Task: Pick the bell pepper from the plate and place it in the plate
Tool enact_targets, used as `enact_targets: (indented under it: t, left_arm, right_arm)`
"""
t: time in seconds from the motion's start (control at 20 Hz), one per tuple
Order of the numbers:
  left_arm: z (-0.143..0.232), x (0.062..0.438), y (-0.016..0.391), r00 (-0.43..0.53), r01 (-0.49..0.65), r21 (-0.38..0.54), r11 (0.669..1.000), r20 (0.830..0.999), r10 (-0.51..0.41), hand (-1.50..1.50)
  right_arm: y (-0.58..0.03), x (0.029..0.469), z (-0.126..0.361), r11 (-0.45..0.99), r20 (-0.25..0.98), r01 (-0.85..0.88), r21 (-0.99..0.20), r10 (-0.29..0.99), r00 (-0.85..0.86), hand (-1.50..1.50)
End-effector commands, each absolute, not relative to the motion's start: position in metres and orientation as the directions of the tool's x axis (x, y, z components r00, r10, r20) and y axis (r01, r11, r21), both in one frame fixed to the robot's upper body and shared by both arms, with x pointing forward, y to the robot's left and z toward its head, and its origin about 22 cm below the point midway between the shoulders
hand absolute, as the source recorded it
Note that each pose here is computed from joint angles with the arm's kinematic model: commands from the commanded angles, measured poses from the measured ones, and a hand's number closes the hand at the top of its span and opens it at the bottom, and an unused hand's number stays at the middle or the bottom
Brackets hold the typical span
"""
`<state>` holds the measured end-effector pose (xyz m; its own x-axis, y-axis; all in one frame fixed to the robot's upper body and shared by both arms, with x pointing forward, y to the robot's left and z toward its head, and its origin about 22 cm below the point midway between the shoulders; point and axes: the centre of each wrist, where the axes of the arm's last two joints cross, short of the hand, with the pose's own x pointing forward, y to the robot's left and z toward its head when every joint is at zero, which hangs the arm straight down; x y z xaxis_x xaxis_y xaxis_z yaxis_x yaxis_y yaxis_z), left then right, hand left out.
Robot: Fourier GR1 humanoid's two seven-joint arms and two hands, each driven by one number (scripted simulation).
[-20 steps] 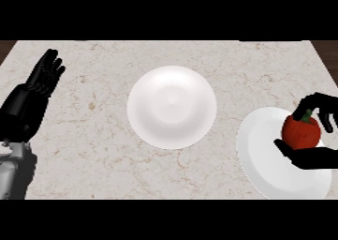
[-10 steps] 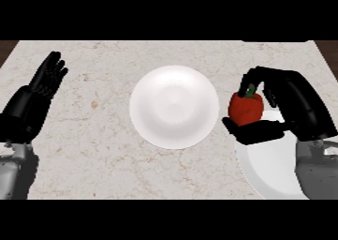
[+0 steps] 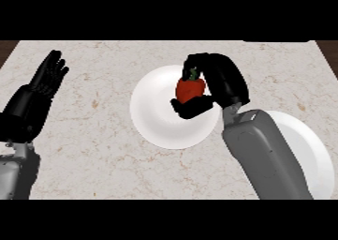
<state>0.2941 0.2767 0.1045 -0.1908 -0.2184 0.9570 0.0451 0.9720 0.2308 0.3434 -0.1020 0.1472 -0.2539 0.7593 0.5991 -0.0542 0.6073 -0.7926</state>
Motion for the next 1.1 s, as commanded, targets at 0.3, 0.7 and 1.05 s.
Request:
enact_targets:
  t: [0.3, 0.7, 1.05]
  left_arm:
    - [0.102, 0.304, 0.279, -0.203, 0.063, 0.227, 0.972, 0.956, -0.210, 0.00]
    - [0.106, 0.311, 0.261, -0.207, 0.074, 0.234, 0.969, 0.954, -0.215, 0.00]
    - [0.105, 0.307, 0.261, -0.209, 0.094, 0.223, 0.970, 0.957, -0.200, 0.00]
  right_arm:
    - [-0.043, 0.376, 0.085, 0.510, 0.512, -0.058, -0.858, 0.839, -0.185, 1.50]
    - [-0.047, 0.394, 0.060, 0.625, 0.636, -0.134, -0.769, 0.768, -0.075, -1.50]
    - [-0.050, 0.407, 0.073, 0.787, 0.786, -0.065, -0.614, 0.602, -0.141, -1.50]
